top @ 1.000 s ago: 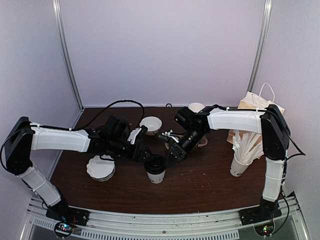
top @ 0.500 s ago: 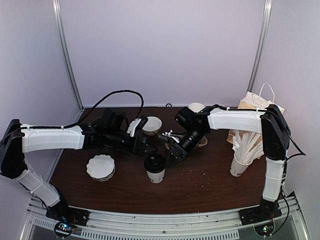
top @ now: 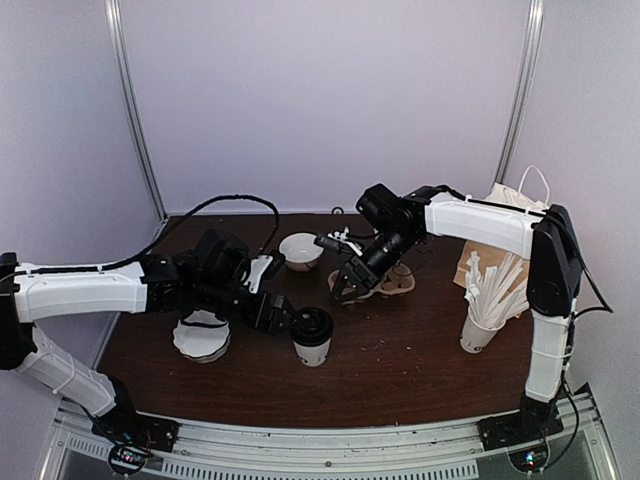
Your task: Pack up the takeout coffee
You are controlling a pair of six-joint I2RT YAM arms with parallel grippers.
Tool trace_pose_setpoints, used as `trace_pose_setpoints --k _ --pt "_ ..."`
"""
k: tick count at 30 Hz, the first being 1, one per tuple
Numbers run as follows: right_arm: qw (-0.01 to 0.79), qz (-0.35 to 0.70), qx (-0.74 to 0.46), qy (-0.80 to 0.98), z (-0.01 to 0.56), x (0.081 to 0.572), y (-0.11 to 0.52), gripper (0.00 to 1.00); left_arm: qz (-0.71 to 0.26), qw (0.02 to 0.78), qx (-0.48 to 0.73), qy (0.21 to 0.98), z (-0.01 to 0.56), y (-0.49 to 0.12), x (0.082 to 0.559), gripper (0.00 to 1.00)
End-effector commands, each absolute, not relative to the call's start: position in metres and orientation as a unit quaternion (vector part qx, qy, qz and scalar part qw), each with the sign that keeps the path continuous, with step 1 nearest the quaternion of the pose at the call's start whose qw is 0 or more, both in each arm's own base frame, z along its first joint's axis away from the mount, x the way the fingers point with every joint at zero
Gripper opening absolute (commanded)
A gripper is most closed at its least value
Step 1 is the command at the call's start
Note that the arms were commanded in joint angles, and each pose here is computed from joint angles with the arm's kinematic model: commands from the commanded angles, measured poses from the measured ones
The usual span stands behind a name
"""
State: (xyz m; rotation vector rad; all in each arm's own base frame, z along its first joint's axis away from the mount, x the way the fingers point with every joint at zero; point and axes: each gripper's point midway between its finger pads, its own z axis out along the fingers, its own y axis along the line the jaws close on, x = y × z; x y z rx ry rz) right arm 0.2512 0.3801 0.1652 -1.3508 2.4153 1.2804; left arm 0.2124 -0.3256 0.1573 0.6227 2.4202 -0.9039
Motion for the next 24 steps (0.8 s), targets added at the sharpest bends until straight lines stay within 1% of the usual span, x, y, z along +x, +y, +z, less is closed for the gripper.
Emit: trace_pose_setpoints --k 1,6,12,19,24 --pt "0.027 0.427 -0.445 0.786 0.159 0.254 0.389 0.54 -0.311 0.226 0.217 0.897 0.138 -0.326 0.206 0.83" --pt "0.004 0.443 -0.434 0.785 0.151 0.253 0.396 0.53 -0.295 0.227 0.211 0.904 0.132 -0.324 0.211 0.83" --pt "-0.015 0.443 -0.434 0.784 0.141 0.241 0.398 0.50 -0.285 0.232 0.220 0.904 0.122 -0.334 0.222 0.83" --pt "-0.009 0.434 -0.435 0.789 0.137 0.233 0.388 0.48 -0.271 0.233 0.234 0.904 0.116 -0.343 0.233 0.81" --pt "-0.004 0.427 -0.434 0.793 0.139 0.228 0.380 0.47 -0.261 0.237 0.235 0.906 0.117 -0.336 0.239 0.81"
